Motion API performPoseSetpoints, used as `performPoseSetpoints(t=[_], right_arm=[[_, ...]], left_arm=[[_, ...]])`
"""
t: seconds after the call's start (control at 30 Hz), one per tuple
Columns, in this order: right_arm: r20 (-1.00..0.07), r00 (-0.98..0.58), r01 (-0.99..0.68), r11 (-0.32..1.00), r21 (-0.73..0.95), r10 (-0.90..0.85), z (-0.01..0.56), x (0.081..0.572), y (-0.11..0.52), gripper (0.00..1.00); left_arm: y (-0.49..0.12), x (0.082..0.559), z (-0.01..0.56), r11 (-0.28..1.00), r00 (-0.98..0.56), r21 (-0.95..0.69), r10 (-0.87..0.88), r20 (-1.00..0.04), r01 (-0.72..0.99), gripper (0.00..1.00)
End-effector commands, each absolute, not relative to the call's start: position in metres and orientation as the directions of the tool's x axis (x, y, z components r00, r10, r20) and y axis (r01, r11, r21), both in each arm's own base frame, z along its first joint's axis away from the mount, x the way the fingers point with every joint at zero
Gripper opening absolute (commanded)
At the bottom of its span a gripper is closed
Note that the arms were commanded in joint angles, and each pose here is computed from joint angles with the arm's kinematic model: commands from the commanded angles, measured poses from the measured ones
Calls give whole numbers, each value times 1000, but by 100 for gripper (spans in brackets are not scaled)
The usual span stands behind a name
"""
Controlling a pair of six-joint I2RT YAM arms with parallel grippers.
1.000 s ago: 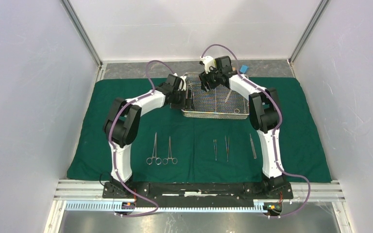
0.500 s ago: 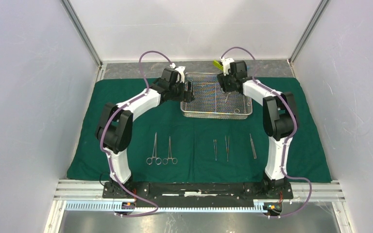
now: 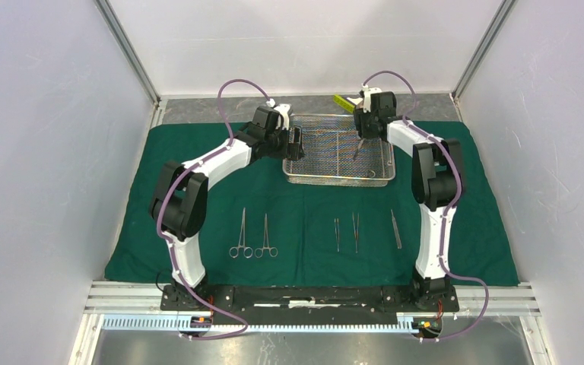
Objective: Open and lay out the surgical kit
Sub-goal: Move the container from the surgical kit, then pick up the medical item from the container.
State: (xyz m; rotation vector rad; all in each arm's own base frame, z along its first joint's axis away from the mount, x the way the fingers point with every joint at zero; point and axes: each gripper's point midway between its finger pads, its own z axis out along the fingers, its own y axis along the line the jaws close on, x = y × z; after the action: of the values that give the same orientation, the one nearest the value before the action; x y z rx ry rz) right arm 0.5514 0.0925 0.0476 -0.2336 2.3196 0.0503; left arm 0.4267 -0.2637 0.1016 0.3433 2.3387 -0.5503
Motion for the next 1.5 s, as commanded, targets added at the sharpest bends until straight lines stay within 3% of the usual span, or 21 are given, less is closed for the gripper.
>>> performPoseSetpoints(t=[0.0,0.33,1.27,1.47], right_arm=[[-734,-669,-166,986,-3,-115,46,565,95,60],[-702,-698,-174,984,-27,-143,23,561,90,51],[-698,-702,-182,983,-13,-139,15,570,95,2],[-729,-673,-188,982,8,-123,36,579,99,0]], left_arm=[[-266,437,129,861,-655,-274,87,-750,428,91],[-267,430,119,856,-684,-294,90,-723,424,92],[-259,435,121,861,-686,-293,84,-723,414,94],[-259,436,120,860,-690,-296,86,-719,415,94]])
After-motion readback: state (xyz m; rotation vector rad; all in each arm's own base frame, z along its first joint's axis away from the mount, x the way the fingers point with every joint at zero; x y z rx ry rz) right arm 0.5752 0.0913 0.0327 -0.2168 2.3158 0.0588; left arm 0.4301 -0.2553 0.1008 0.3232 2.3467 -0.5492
